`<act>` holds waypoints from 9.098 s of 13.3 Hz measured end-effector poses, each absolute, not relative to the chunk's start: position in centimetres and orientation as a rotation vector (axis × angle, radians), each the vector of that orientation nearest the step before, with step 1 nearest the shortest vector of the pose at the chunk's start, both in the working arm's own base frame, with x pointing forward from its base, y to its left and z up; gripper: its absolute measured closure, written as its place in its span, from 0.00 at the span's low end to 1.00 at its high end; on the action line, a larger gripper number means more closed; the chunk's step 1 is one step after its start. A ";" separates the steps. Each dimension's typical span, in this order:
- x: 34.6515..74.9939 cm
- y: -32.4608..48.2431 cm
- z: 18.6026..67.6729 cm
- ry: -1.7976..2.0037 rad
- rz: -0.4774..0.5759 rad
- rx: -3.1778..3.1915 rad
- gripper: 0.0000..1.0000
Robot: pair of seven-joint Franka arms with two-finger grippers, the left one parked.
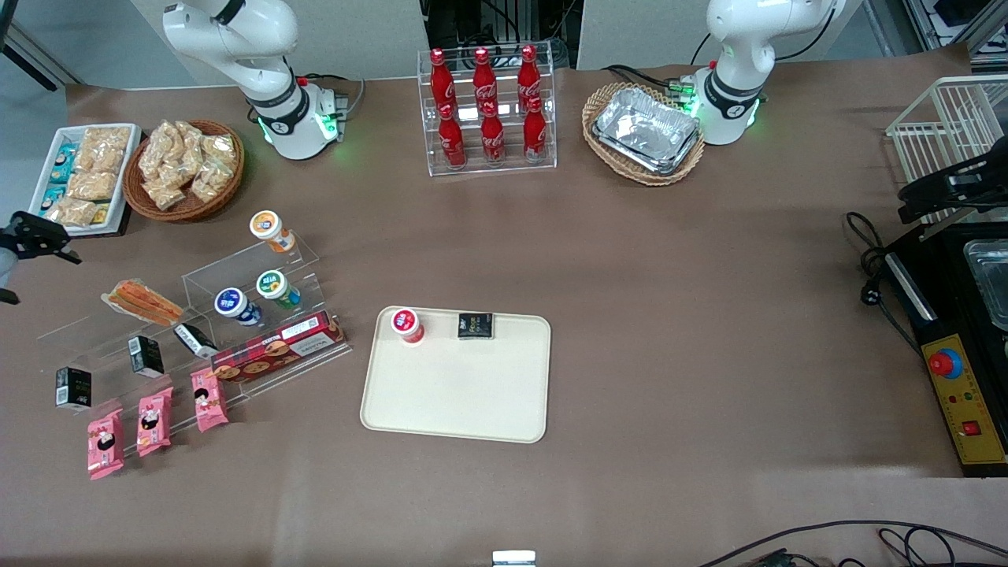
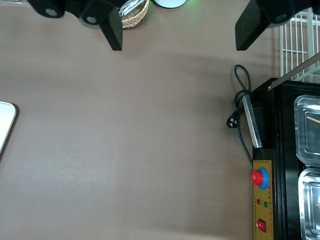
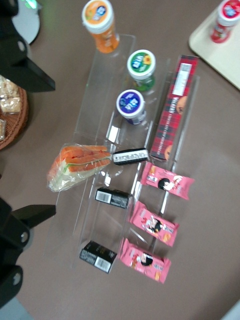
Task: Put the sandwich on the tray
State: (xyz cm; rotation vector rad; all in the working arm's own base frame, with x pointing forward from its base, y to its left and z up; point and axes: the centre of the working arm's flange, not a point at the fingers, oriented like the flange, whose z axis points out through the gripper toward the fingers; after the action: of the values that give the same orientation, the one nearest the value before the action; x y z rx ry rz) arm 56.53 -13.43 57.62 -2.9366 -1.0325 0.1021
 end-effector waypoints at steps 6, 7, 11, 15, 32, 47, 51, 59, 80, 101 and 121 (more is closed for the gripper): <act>56.2 -15.2 50.6 -1.423 0.087 -2.760 0.00; 56.1 -15.2 49.8 -1.479 0.088 -2.728 0.00; 54.6 -16.0 47.4 -1.593 0.046 -2.677 0.00; 52.3 -17.6 45.6 -1.650 0.000 -2.658 0.00; 49.4 -17.6 37.9 -1.678 -0.108 -2.728 0.00; 52.5 -17.1 42.3 -1.605 -0.275 -2.759 0.62; 57.1 -11.6 46.7 -1.592 -0.294 -2.730 0.78; 64.0 7.8 45.8 -1.529 -0.225 -2.746 0.78; 65.3 39.4 23.6 -1.567 -0.412 -2.748 0.78; 66.1 29.5 47.4 -1.103 -0.263 -2.781 0.00; 52.0 0.5 70.3 0.108 0.006 -3.026 0.00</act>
State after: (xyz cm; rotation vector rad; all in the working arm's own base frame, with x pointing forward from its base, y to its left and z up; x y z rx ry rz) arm 51.97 0.54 70.26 -3.0258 0.1077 0.0060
